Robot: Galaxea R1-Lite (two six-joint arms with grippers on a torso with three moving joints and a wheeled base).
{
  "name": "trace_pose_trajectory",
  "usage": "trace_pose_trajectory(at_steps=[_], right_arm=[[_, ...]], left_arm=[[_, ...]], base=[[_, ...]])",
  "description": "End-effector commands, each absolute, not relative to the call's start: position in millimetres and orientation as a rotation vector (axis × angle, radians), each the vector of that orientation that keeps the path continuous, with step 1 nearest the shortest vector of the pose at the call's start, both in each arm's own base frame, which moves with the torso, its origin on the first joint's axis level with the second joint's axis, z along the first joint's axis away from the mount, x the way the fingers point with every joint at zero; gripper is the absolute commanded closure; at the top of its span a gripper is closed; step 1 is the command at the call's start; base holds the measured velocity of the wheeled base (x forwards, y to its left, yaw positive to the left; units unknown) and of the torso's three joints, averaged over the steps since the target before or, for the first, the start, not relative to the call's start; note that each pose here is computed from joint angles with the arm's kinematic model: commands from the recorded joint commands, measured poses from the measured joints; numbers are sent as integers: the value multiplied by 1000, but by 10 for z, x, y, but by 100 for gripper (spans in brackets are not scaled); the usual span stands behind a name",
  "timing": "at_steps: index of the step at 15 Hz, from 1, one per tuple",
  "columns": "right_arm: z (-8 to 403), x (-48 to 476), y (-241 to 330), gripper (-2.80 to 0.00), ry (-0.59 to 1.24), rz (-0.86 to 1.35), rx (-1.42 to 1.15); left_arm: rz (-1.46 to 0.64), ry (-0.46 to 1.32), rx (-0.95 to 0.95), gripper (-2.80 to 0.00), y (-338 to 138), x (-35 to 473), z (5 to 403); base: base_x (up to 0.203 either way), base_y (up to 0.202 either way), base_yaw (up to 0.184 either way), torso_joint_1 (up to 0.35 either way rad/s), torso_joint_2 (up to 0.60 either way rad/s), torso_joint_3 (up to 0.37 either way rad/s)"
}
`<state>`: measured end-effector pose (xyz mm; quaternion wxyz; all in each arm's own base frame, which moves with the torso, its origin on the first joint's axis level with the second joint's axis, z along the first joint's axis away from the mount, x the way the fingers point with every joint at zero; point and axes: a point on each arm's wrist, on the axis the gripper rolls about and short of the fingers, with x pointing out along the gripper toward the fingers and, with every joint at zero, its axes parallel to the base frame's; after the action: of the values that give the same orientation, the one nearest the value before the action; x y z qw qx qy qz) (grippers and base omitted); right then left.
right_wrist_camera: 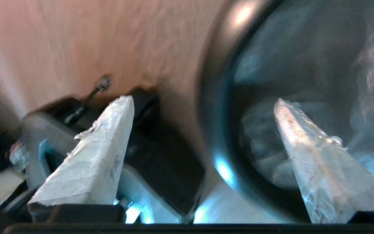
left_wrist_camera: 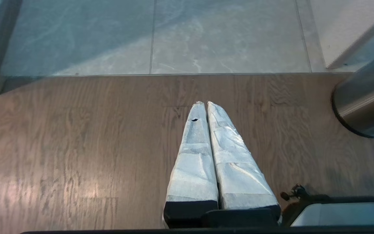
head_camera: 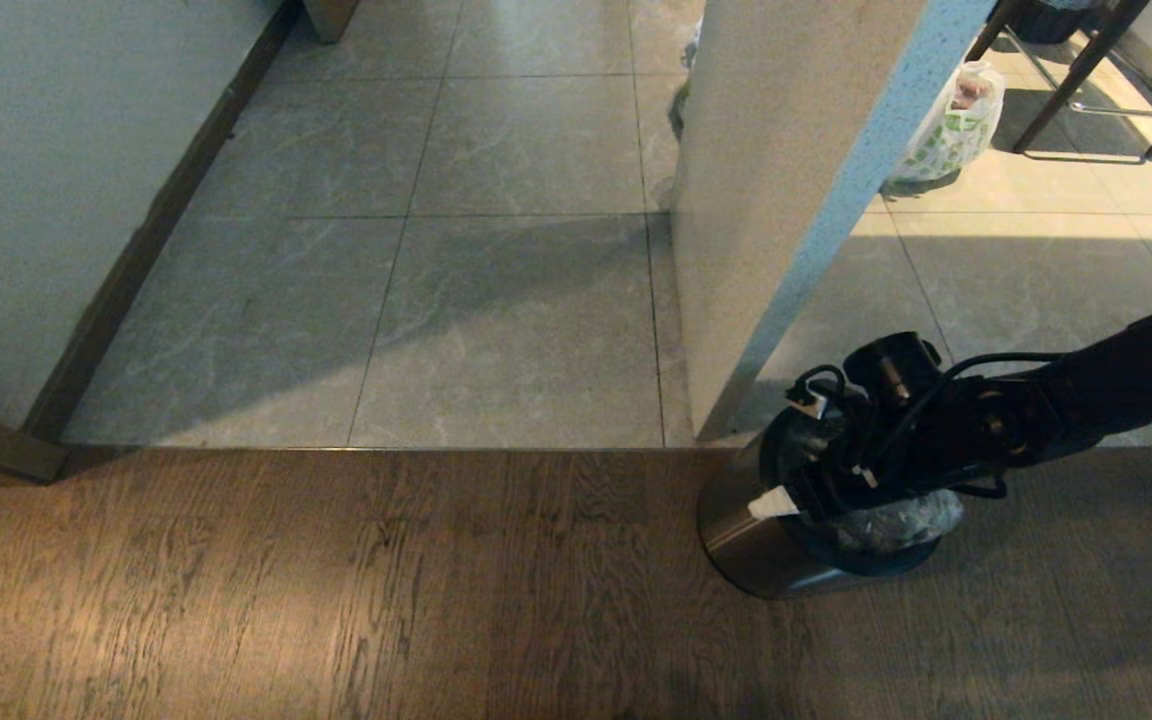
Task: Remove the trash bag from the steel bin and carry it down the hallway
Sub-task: Place the outer trash can on the ground
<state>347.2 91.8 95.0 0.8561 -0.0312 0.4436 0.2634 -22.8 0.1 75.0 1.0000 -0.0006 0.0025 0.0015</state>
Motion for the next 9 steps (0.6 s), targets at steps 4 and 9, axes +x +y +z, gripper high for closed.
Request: trace_pose_trajectory(at_steps=[4,9], right_arm=[[1041,3438,900,-280,930,557,-52],[889,3535,946,-280,933,561,-52]], left_arm=[[3,6,-2,0,1,-228,749],[3,6,-2,0,1,-228,749]], base=[[0,0,0,0,0,0],[0,0,0,0,0,0]])
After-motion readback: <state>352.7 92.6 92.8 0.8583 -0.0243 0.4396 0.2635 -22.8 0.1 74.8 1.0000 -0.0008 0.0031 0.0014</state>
